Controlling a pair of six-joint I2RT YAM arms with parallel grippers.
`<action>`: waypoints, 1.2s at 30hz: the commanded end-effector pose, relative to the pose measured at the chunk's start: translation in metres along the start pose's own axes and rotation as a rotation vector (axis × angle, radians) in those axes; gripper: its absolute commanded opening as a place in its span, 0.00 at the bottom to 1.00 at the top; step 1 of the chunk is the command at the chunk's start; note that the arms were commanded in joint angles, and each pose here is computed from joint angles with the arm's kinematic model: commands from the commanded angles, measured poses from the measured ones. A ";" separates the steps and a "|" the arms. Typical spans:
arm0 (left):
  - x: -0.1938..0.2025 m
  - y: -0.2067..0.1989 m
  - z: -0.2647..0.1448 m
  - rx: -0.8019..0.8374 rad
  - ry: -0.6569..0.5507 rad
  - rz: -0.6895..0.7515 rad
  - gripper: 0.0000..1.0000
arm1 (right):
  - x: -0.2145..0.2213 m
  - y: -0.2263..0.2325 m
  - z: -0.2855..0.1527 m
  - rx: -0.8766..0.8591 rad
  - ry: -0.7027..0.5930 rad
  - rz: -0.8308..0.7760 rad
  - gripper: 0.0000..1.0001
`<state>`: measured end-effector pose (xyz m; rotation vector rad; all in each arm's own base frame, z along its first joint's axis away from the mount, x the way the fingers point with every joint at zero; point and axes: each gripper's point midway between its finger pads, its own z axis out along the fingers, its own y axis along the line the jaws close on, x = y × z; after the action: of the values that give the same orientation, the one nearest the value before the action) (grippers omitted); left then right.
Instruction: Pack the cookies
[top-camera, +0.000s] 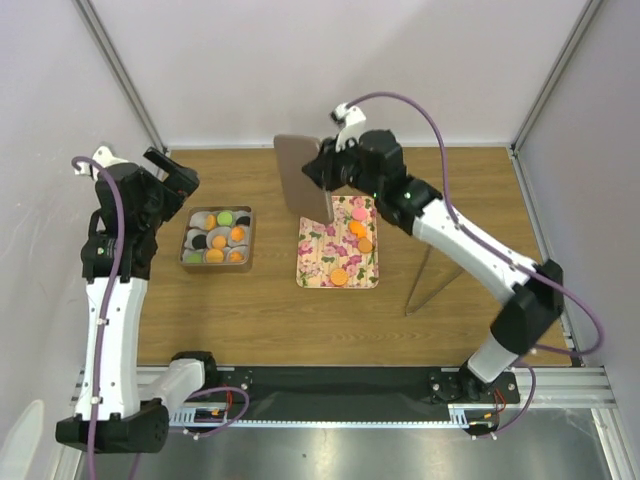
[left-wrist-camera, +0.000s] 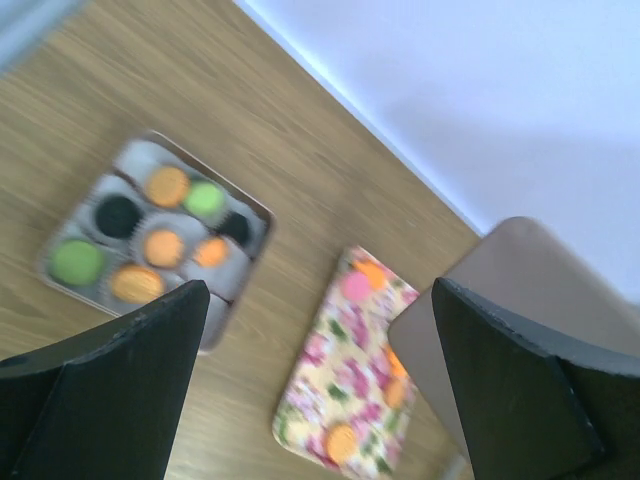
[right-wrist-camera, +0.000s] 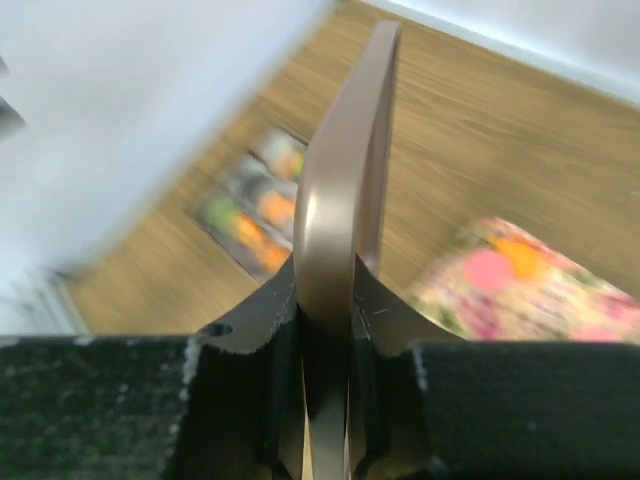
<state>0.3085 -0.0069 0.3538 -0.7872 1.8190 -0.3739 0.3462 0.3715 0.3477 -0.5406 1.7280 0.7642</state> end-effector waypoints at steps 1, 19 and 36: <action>-0.024 0.036 0.026 -0.153 -0.127 0.068 1.00 | -0.009 0.031 0.024 -0.318 0.028 0.392 0.00; 0.006 0.127 0.142 -0.243 -0.015 0.053 1.00 | 0.035 0.046 0.168 -0.722 -0.012 0.988 0.00; -0.004 0.171 0.149 -0.399 -0.077 0.026 1.00 | 0.098 0.059 0.220 -0.645 0.049 1.080 0.00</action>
<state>0.3883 0.1283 0.1892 -1.0078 1.9217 0.0158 0.4223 0.5699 0.2034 0.0374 1.8299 2.0900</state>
